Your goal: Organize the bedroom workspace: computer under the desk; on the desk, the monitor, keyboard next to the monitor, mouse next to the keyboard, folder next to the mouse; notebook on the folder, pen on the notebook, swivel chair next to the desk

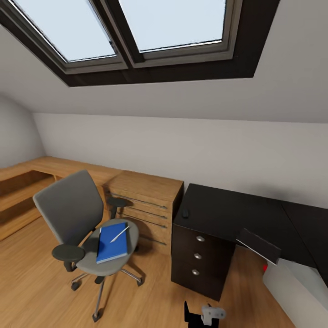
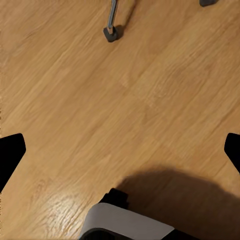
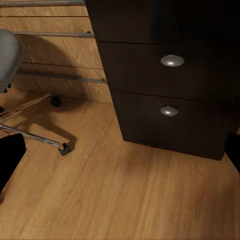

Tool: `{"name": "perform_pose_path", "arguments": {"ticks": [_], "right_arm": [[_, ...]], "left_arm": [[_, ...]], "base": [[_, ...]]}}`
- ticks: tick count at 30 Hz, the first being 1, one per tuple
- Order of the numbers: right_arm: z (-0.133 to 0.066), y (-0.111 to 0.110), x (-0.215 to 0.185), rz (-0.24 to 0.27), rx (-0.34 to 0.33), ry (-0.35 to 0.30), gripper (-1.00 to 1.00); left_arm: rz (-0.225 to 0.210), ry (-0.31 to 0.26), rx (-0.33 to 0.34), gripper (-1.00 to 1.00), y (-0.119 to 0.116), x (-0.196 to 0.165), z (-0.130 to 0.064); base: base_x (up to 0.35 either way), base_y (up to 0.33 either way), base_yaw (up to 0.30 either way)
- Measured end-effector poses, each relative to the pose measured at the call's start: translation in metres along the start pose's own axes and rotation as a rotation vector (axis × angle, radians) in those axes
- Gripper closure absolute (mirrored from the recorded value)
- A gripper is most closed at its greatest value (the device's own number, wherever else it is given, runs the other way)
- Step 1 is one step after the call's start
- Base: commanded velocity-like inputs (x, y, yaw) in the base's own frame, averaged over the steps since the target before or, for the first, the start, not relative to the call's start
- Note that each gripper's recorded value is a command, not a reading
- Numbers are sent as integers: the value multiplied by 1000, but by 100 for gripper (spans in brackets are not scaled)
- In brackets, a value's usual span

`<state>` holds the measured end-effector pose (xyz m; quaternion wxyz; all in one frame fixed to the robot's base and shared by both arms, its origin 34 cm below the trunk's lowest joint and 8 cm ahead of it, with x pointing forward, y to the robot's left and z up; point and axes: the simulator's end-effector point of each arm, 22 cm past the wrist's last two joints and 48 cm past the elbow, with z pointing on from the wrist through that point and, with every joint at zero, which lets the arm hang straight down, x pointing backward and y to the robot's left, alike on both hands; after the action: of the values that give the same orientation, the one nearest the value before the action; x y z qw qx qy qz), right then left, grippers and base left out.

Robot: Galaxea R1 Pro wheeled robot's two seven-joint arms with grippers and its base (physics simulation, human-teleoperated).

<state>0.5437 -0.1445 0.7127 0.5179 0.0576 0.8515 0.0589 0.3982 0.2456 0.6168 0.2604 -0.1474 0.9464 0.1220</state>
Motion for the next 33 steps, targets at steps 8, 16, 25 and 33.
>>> {"name": "perform_pose_path", "arguments": {"ticks": [8,16,25,33], "right_arm": [[0,2,0,-8,-9,0,-100],[0,3,0,-9,-12,0,-100],[14,9,-32,3,-17,-71,-100],[54,6,-132,38,83,-143,-100]], "left_arm": [[5,4,-5,-100,2,3,0],[6,2,6,-100,0,2,1],[-25,-41,73,-100,-27,-19,-5],[-165,-229,284,-100,-97,-137,-47]], "base": [[322,0,26],[322,0,2],[322,0,0],[322,0,0]]}}
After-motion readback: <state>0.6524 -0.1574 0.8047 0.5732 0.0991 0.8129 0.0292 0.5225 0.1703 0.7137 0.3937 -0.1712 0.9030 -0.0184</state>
